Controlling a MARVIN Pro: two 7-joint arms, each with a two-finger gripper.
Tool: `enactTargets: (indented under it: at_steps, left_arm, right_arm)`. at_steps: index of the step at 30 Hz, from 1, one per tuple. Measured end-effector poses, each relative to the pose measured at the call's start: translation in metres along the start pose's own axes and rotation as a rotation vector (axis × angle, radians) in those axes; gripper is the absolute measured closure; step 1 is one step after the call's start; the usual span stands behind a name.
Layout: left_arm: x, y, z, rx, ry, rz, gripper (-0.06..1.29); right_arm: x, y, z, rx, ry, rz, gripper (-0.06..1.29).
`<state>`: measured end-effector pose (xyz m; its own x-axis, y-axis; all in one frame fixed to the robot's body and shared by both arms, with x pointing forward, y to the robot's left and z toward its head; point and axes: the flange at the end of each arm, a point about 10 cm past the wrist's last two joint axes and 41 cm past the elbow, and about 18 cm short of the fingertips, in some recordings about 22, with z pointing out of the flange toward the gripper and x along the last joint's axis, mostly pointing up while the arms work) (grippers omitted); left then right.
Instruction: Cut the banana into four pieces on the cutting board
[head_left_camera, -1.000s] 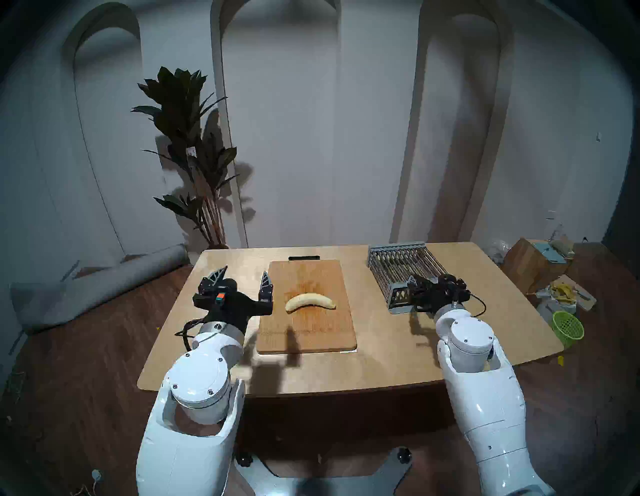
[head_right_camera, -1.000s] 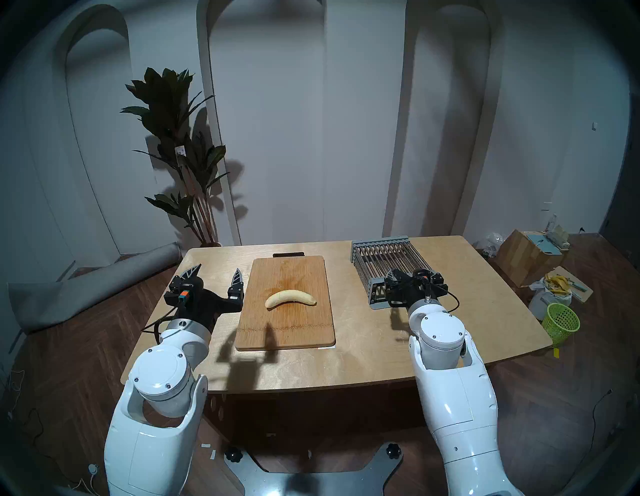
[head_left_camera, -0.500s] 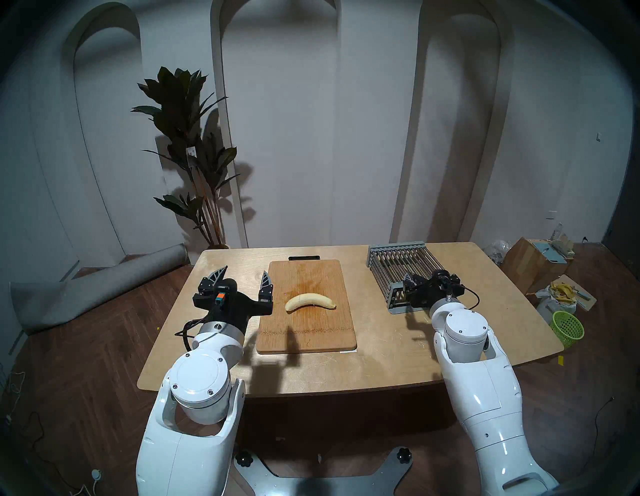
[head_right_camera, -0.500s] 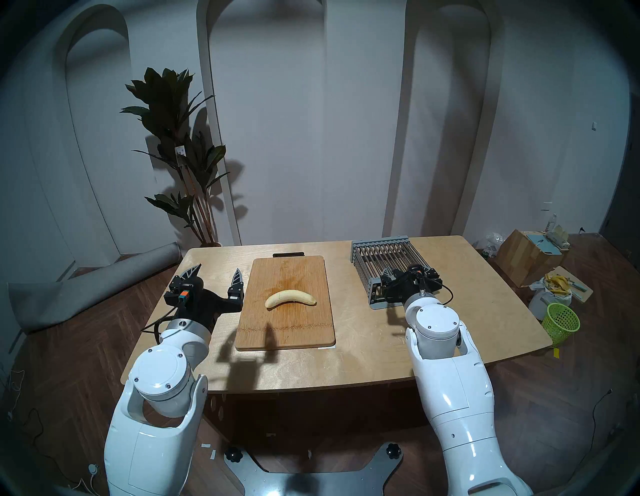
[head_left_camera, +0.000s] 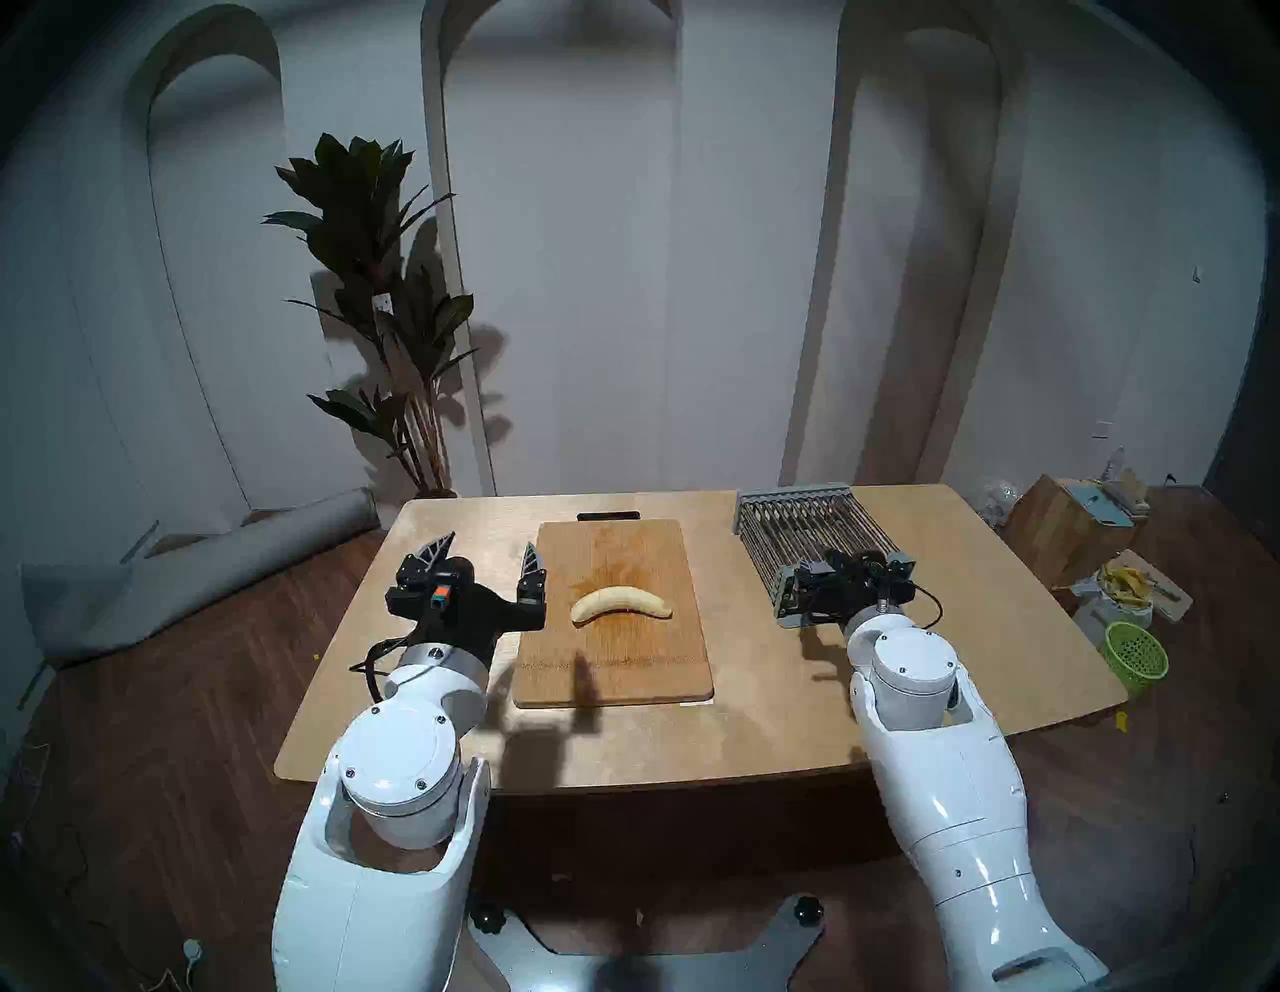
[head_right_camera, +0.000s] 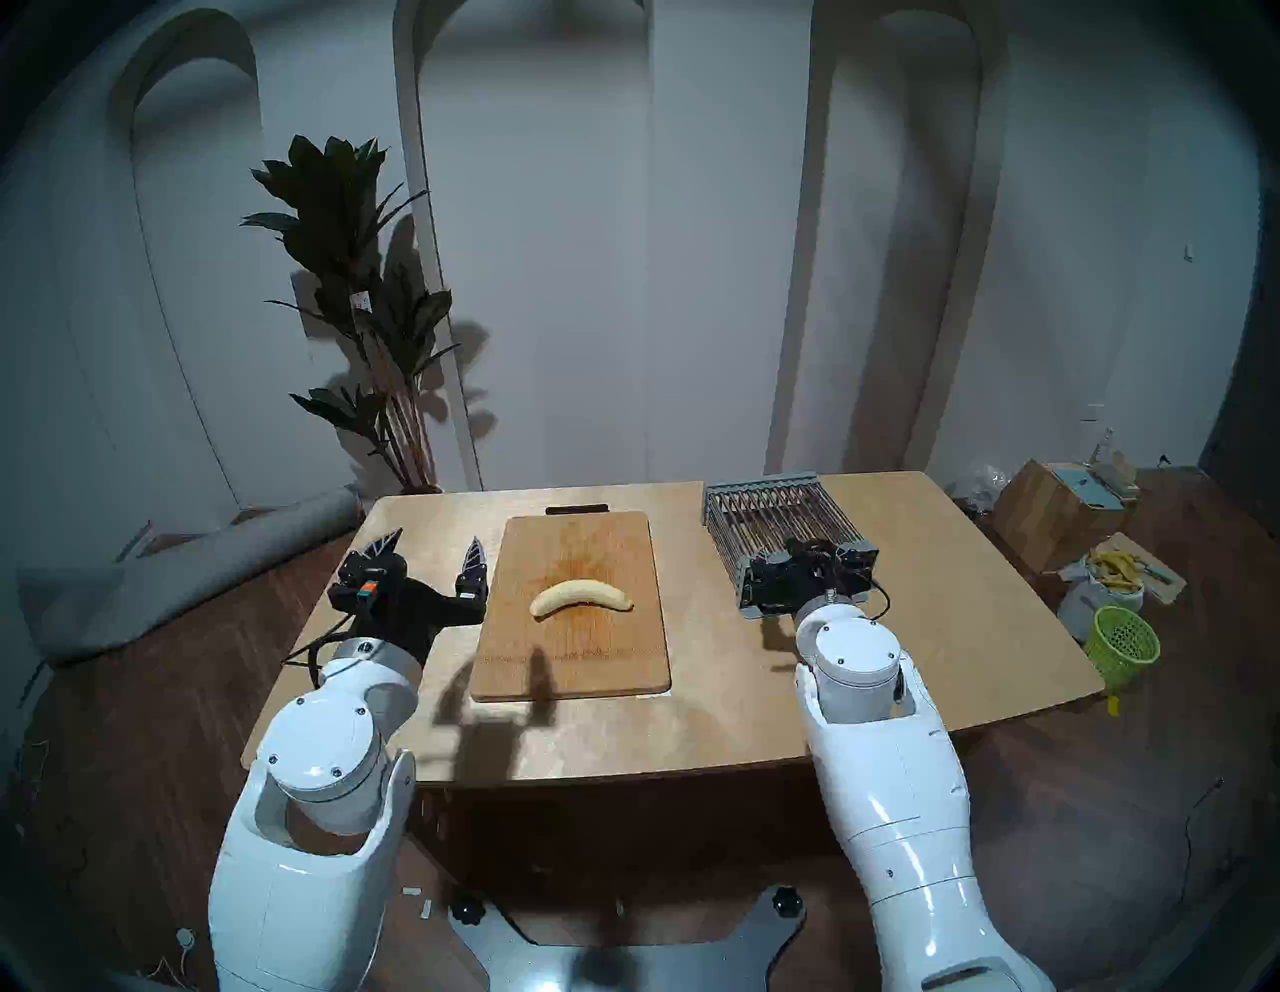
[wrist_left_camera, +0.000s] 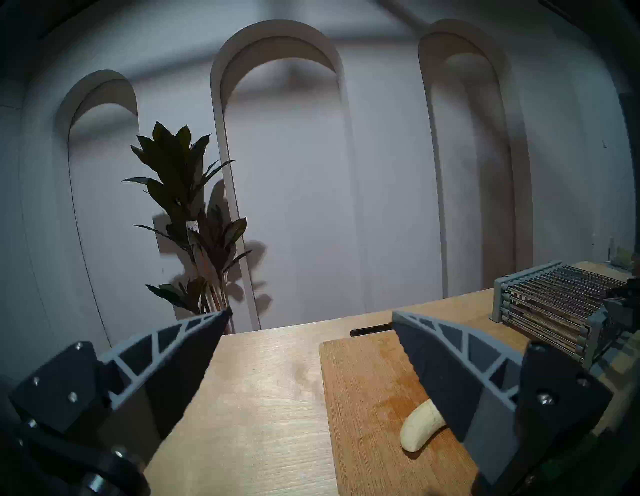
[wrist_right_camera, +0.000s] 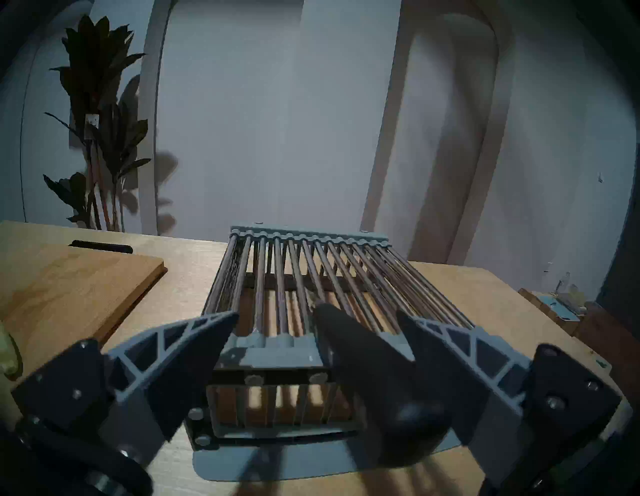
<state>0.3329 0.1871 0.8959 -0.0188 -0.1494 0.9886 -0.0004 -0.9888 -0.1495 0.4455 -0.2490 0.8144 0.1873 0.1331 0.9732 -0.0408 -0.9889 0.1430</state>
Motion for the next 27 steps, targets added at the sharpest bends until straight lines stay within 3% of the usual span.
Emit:
enactTargets:
  at_steps: [15, 27]
  left_arm:
    - [0.000, 0.000, 0.000, 0.000, 0.000, 0.000, -0.01]
    - [0.000, 0.000, 0.000, 0.000, 0.000, 0.000, -0.01]
  right_arm:
    - [-0.008, 0.006, 0.005, -0.024, -0.013, -0.003, -0.02]
    - [-0.003, 0.011, 0.011, -0.030, -0.002, -0.018, -0.02]
